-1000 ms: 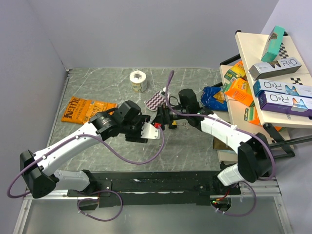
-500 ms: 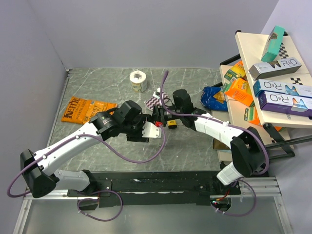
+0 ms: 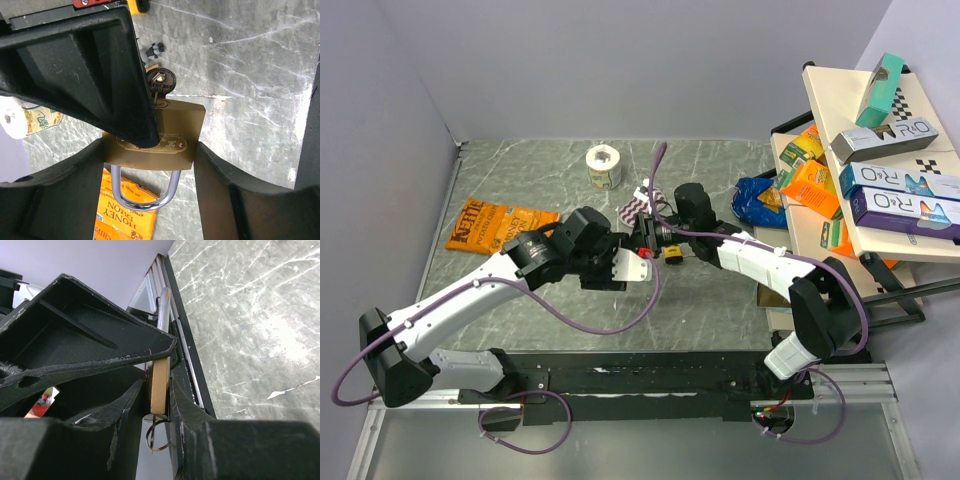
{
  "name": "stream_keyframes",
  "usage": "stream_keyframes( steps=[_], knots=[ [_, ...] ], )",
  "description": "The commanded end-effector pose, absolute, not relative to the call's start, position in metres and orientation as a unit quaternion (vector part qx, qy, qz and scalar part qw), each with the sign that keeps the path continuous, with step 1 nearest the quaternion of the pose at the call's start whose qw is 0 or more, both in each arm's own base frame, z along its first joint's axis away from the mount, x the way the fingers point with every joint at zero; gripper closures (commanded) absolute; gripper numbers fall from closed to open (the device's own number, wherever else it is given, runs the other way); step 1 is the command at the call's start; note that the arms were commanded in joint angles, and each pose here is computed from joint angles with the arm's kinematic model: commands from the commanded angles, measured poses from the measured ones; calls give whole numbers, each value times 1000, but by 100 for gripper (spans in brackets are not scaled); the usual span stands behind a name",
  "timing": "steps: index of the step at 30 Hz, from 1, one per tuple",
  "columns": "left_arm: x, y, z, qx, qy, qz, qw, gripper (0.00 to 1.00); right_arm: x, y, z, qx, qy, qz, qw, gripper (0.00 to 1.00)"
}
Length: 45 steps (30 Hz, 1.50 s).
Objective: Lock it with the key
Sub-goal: Pick up the lock from the center of the board.
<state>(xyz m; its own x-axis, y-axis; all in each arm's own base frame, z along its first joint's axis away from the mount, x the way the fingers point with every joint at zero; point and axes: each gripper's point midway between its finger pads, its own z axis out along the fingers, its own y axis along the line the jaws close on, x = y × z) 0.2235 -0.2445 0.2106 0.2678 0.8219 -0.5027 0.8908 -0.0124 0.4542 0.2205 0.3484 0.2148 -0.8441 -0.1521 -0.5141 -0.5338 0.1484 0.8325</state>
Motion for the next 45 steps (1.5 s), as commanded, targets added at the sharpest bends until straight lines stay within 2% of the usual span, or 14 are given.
stream_keyframes(
  steps=[1, 2, 3, 6, 8, 10, 17, 20, 24, 26, 31, 38, 45],
  knots=[
    [243, -250, 240, 667, 605, -27, 435, 84, 209, 350, 230, -262, 709, 638, 149, 100],
    [244, -246, 241, 662, 608, -21, 438, 79, 209, 349, 231, -262, 708, 638, 148, 100],
    [245, -244, 240, 657, 614, -22, 437, 62, 208, 348, 230, -259, 709, 640, 146, 100],
    [251, -232, 244, 630, 638, -25, 443, 33, 214, 342, 230, -249, 713, 637, 154, 100],
    [258, -221, 248, 606, 657, -31, 447, 26, 220, 337, 231, -241, 715, 636, 164, 100],
    [258, -214, 251, 585, 676, -45, 445, 14, 223, 334, 231, -236, 715, 636, 168, 100],
    [249, -196, 270, 485, 733, -164, 448, 8, 232, 326, 248, -259, 706, 625, 209, 100],
    [242, -197, 287, 412, 753, -245, 450, 7, 236, 319, 260, -274, 699, 618, 233, 100],
    [229, -204, 316, 342, 738, -381, 440, 7, 239, 313, 277, -289, 689, 611, 262, 100],
    [239, -197, 332, 284, 733, -427, 446, 7, 237, 311, 289, -302, 676, 612, 278, 100],
    [260, -177, 336, 196, 725, -491, 440, 9, 224, 305, 313, -328, 644, 617, 312, 100],
    [223, -188, 329, 292, 672, -546, 405, 16, 194, 294, 344, -395, 574, 625, 352, 100],
    [180, -205, 325, 356, 653, -549, 381, 16, 190, 290, 355, -436, 550, 600, 384, 100]
  ],
)
